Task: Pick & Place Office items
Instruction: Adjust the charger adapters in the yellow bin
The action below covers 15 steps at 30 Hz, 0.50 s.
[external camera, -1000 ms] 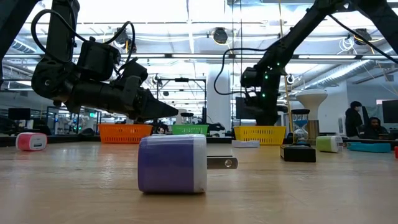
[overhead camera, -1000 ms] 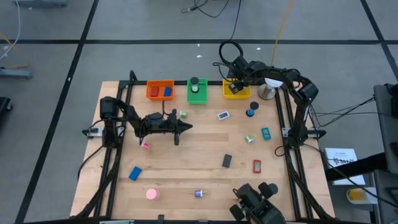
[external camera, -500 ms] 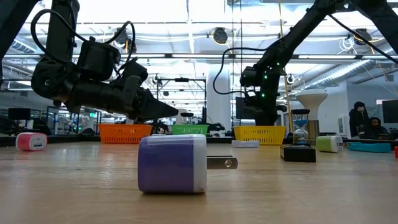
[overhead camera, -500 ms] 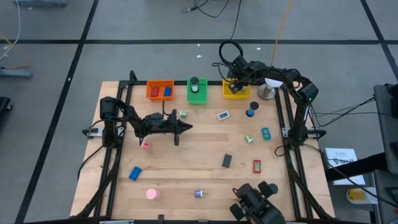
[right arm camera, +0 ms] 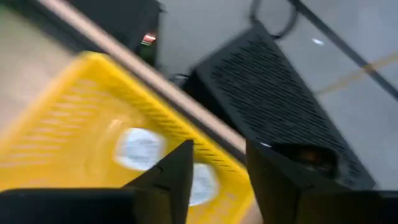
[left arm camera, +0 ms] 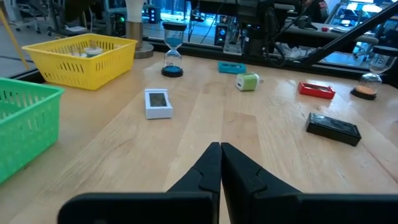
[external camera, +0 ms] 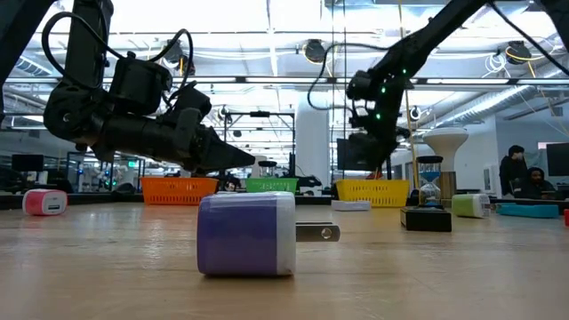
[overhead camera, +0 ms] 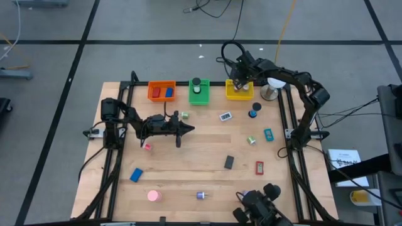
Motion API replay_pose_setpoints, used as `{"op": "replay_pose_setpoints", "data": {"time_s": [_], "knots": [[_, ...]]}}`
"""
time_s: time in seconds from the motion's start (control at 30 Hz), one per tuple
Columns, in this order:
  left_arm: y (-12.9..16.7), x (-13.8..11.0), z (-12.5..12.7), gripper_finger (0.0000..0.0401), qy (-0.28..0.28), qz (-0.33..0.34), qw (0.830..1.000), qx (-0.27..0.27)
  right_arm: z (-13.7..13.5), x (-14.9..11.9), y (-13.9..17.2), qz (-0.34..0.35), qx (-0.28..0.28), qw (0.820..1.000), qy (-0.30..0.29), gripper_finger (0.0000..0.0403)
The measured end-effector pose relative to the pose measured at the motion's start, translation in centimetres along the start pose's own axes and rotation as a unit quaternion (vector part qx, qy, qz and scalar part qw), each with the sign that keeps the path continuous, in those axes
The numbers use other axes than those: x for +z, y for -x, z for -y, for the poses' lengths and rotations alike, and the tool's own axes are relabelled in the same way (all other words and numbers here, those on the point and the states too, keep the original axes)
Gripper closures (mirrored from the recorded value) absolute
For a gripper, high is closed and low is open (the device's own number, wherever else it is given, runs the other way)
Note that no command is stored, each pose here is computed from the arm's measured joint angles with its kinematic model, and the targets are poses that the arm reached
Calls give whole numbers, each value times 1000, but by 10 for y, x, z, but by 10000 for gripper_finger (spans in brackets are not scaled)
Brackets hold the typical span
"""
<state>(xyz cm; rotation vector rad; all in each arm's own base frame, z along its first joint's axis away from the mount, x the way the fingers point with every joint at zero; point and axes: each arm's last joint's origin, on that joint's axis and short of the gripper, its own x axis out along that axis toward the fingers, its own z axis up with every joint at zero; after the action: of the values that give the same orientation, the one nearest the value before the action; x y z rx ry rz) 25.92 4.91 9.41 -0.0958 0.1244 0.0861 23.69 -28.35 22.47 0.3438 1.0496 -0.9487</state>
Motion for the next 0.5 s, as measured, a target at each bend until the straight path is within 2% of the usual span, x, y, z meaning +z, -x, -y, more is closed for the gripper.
{"op": "replay_pose_setpoints", "data": {"time_s": [0.17, 0.27, 0.33, 0.5], "knots": [[0, 0, -1, 393, -1, 1, 1000, 8, -17, 0, 2, -3, 67, 997, -25, 350], [0, 0, -1, 398, -1, 1, 1000, 7, -30, 1, -5, 0, 76, 997, -29, 390], [0, 0, -1, 393, -1, 1, 1000, 8, -36, -1, -10, -10, 79, 996, -30, 399], [0, 0, 0, 393, 2, -1, 1000, 7, -44, -7, -30, -41, 79, 995, -40, 389]]}}
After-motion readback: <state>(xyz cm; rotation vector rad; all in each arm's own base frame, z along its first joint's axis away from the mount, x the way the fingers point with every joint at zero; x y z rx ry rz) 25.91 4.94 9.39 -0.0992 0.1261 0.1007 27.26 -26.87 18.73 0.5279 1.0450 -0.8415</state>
